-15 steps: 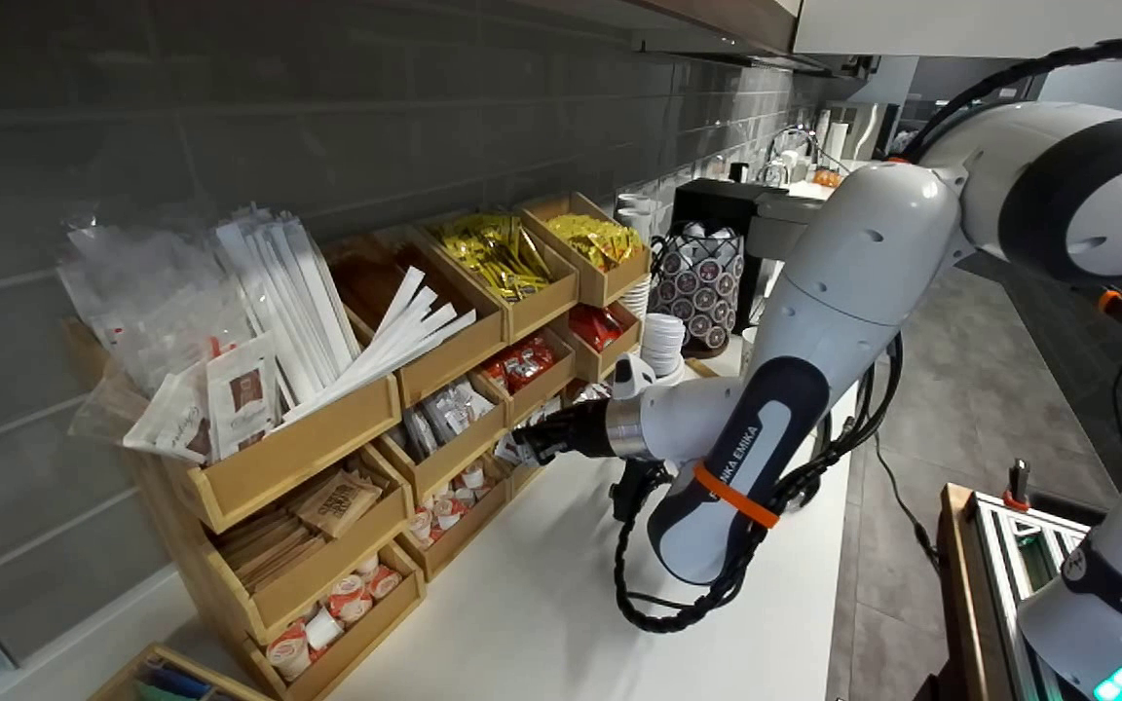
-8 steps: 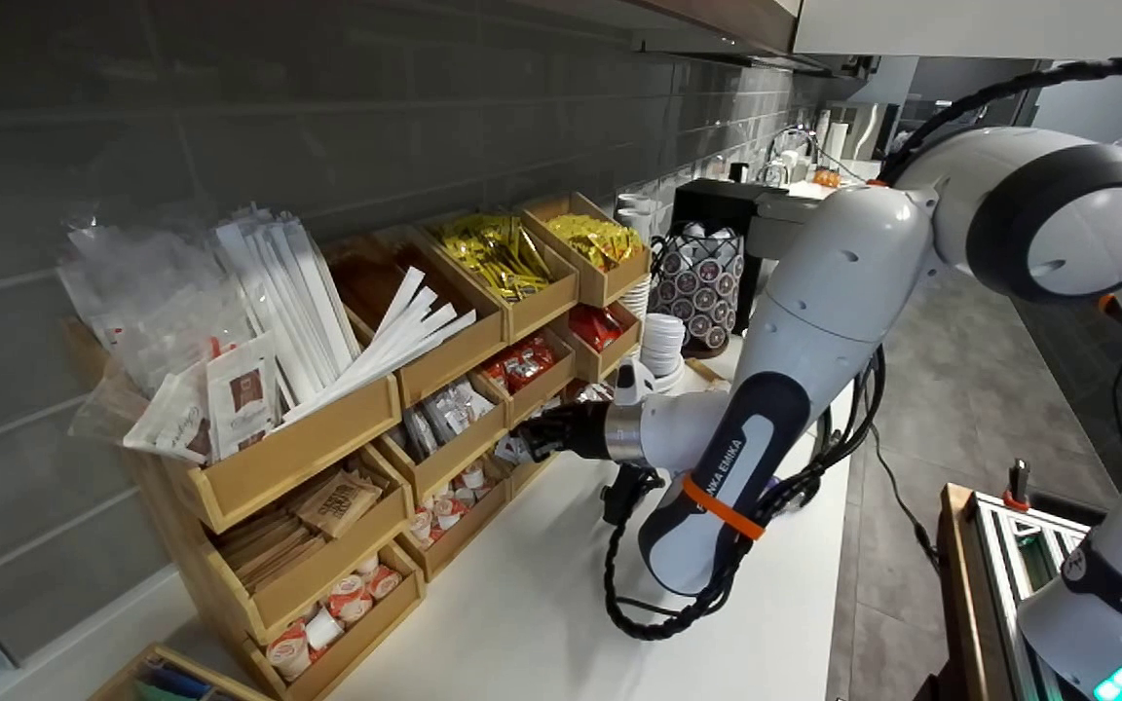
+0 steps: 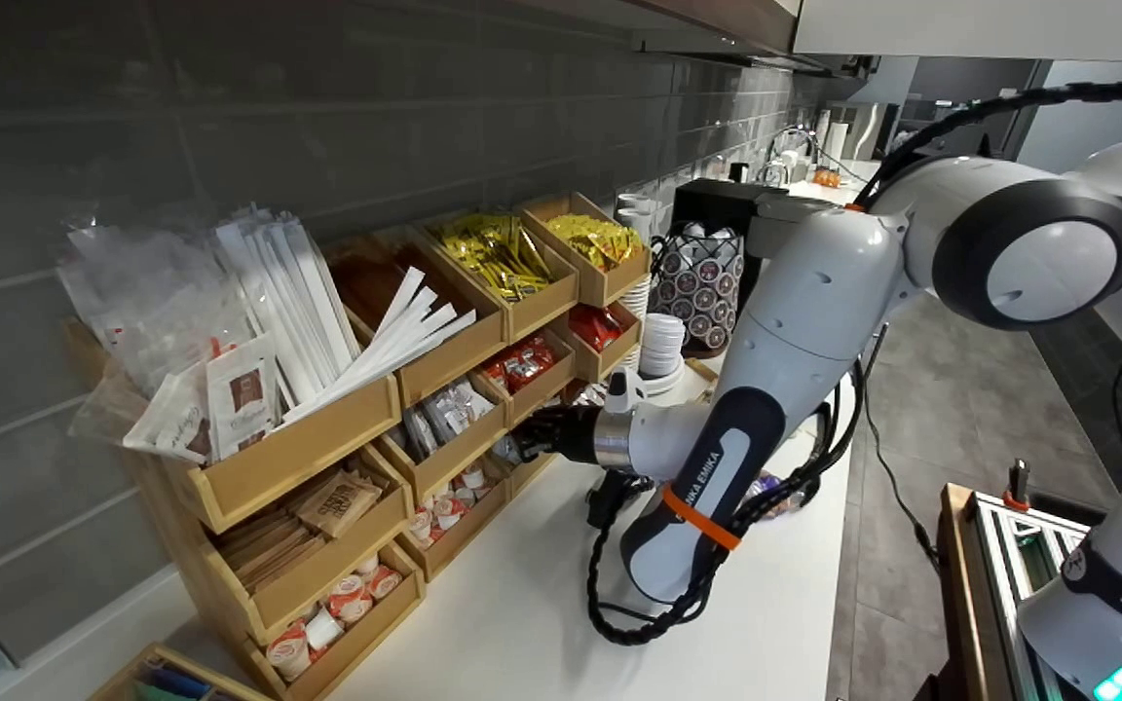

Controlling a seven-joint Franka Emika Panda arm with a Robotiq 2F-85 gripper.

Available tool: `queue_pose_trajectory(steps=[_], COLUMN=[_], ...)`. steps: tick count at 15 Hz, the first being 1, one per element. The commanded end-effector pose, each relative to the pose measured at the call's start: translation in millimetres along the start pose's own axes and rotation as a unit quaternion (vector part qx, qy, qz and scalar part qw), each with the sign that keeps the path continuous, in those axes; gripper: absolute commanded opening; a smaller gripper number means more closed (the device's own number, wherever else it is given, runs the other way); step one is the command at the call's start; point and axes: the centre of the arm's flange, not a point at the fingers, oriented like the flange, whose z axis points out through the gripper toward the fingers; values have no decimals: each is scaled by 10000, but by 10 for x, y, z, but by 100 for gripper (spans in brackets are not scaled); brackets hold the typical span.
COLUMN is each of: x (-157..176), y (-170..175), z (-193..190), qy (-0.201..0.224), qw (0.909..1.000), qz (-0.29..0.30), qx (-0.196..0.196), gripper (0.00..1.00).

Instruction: Put the tomato sauce pack that is on the counter, next to the others

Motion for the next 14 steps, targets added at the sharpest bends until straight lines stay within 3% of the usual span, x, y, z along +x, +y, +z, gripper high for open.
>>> queue_pose_trajectory(steps=[1, 14], x=[-98, -75], y=[-53, 95], z=[118, 88], qy=[164, 143], qw=[9998, 9981], qz=[-4, -589], qx=[-76, -89], gripper=[0, 0])
